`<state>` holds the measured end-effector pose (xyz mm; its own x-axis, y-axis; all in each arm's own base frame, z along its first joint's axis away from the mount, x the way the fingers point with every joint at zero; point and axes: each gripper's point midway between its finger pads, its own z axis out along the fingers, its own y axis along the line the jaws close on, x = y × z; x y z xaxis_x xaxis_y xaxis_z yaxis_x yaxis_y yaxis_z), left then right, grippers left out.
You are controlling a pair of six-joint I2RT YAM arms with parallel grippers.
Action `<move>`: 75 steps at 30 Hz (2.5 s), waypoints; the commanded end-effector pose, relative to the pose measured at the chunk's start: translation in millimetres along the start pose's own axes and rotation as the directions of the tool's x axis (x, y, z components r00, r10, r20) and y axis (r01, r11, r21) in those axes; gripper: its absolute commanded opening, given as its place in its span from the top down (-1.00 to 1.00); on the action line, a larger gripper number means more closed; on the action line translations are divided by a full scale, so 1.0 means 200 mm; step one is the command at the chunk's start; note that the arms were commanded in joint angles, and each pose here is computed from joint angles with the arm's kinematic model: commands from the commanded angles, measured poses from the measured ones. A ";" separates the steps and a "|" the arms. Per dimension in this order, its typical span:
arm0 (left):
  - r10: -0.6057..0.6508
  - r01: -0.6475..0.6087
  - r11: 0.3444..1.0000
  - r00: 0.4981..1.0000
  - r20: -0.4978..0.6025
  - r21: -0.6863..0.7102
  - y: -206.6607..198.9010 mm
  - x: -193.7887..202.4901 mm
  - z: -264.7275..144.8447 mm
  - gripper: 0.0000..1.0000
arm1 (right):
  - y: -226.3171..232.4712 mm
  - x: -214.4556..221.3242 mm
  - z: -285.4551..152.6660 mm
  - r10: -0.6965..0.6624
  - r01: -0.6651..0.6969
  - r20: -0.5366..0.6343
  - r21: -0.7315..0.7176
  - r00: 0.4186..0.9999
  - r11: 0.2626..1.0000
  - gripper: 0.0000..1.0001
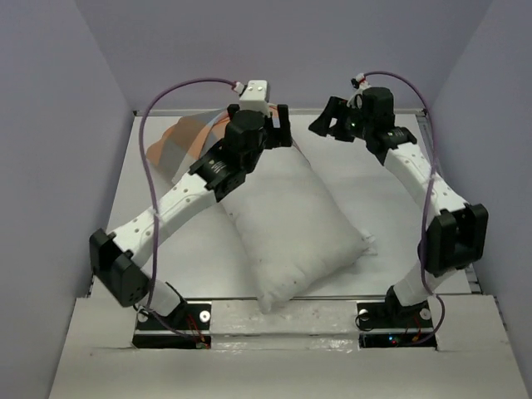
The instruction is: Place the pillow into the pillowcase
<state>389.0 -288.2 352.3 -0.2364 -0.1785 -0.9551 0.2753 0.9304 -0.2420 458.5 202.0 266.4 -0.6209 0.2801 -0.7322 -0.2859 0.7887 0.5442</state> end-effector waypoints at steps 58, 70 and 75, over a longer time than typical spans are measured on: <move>0.016 0.025 0.908 0.996 -0.092 0.418 -0.38 0.14 -0.33 1.00 | 0.80 0.40 -0.14 -0.201 0.232 0.115 -0.466 0.973 0.854 1.00; -0.014 0.059 0.963 0.985 -0.170 0.262 -0.15 0.25 -0.56 1.00 | 0.73 0.02 -0.56 -0.100 0.234 0.376 -0.332 0.921 0.914 1.00; -0.045 0.130 0.920 0.972 -0.231 0.369 -0.36 0.27 -0.57 1.00 | 0.79 0.09 -0.59 -0.098 0.208 0.282 -0.394 0.954 0.895 1.00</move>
<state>270.1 -288.2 323.9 -0.3994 -0.1132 -0.9097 0.4826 0.8177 -0.3137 314.2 256.7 322.1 -0.4576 0.2482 -0.8538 -0.5822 0.6422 0.4987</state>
